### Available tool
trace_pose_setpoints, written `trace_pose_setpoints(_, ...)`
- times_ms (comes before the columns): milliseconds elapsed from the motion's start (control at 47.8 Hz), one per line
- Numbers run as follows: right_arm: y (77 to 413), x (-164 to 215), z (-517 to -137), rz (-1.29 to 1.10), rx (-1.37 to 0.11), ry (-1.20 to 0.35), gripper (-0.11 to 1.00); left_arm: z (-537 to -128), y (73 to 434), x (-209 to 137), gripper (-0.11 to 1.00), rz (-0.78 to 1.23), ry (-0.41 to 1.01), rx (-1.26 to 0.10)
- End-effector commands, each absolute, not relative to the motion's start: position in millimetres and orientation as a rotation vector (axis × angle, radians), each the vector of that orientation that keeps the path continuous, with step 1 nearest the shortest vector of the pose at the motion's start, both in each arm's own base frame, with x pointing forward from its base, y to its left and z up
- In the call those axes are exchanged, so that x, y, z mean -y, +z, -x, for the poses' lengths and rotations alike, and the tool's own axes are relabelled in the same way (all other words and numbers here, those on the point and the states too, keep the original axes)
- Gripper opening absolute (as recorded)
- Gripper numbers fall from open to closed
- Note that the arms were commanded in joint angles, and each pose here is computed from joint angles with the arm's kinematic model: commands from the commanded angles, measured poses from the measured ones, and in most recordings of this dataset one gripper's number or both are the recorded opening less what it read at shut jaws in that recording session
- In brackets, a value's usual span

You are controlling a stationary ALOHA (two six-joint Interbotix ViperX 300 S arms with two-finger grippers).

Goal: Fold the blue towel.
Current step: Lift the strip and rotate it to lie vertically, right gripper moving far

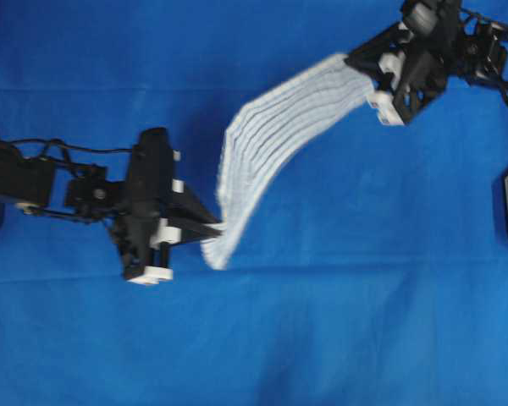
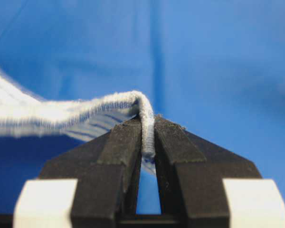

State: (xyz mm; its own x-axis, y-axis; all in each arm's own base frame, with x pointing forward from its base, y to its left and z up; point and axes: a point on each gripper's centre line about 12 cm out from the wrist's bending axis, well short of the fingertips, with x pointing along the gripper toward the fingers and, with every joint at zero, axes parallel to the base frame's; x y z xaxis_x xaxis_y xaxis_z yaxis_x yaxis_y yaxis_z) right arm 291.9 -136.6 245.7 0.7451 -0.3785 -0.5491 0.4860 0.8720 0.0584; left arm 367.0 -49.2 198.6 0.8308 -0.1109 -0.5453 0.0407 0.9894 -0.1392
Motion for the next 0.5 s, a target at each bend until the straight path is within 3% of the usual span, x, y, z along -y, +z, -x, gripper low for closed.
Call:
trace_pose_setpoints(0, 263, 148, -301, -0.174, -0.509, -0.491, 0.05, -390, 219, 57, 0.04, 0.124, -0.099, -0.519)
trace_pose_setpoints(314, 267, 177, -326, -0.122, -0.515, -0.52, 0.05, -450, 233, 67, 0.04, 0.103, -0.114, -0.461)
trace_pose_setpoints(481, 265, 183, -319, -0.121, -0.528, -0.545, 0.05, -468, 237, 71, 0.04, 0.087, -0.121, -0.432)
